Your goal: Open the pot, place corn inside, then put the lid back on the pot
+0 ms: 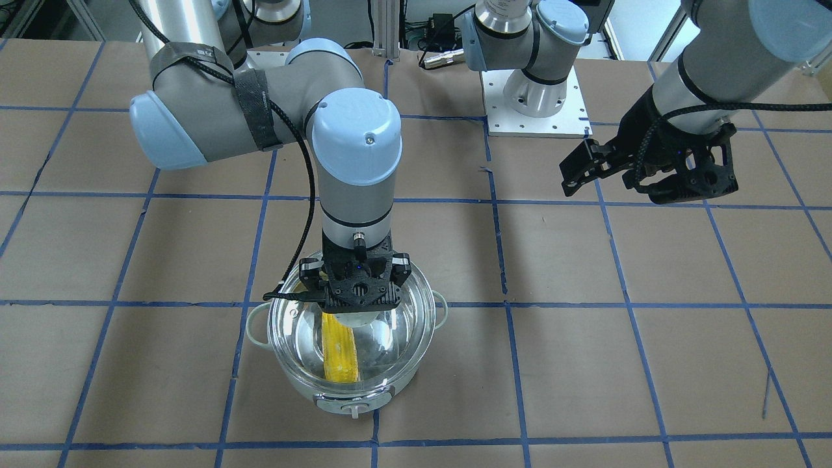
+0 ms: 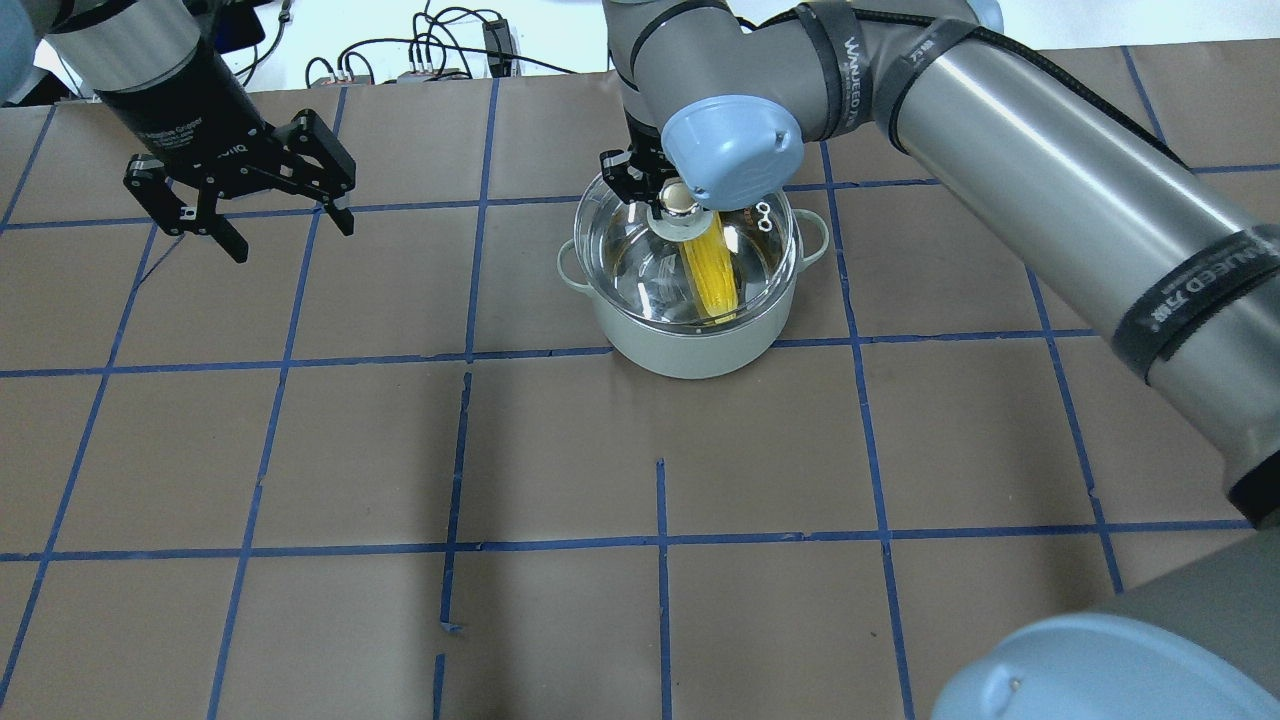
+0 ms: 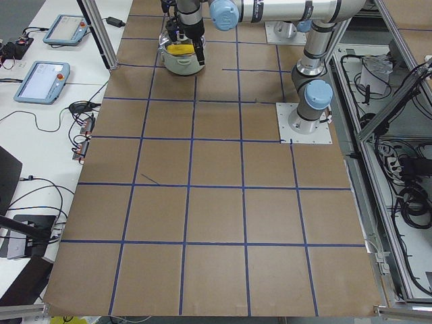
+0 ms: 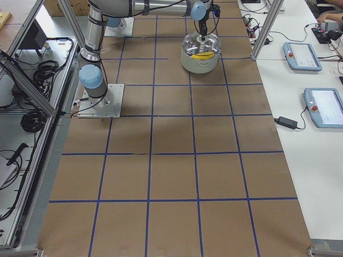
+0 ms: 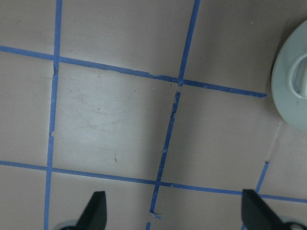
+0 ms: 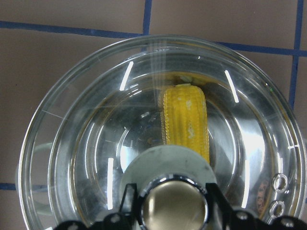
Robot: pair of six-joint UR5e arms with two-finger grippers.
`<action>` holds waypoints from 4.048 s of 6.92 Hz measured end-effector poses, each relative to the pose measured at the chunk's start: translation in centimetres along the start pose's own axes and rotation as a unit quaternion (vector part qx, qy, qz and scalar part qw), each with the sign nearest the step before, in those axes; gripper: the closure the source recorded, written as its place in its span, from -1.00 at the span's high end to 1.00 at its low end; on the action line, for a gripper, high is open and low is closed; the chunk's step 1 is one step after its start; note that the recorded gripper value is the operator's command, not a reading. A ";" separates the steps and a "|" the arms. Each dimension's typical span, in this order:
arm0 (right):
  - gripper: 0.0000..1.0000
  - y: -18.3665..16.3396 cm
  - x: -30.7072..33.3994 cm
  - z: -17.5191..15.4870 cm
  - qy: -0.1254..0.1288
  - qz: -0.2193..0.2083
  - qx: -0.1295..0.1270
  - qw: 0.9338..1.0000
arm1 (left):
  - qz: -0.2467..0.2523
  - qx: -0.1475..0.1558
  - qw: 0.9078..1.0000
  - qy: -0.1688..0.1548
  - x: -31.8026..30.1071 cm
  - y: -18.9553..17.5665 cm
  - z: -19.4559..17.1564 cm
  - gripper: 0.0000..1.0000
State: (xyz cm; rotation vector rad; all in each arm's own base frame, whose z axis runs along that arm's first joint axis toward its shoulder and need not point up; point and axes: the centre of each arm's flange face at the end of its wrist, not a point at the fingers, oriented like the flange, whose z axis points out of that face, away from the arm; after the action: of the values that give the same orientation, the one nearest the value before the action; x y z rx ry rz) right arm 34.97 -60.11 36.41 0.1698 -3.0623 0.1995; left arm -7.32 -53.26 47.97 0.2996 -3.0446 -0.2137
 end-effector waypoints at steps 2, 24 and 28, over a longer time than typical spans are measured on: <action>-0.47 -0.1 0.2 0.1 0.000 -0.002 -0.001 1.000 | -0.013 -0.003 1.000 -0.002 0.9 0.6 0.8 1.00; 0.16 -0.6 1.4 0.8 0.004 -0.002 -0.005 1.000 | -0.005 0.056 0.998 -0.015 0.8 2.6 5.7 1.00; 0.16 -0.4 1.0 0.8 0.004 -0.001 -0.010 1.000 | -0.005 0.056 0.998 -0.015 0.8 2.6 5.7 1.00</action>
State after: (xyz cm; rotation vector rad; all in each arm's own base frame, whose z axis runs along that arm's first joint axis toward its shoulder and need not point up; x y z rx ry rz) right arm 33.96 -60.67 35.76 0.1690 -3.0550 0.1686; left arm -9.08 -50.17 42.76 0.3216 -3.0918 -0.0498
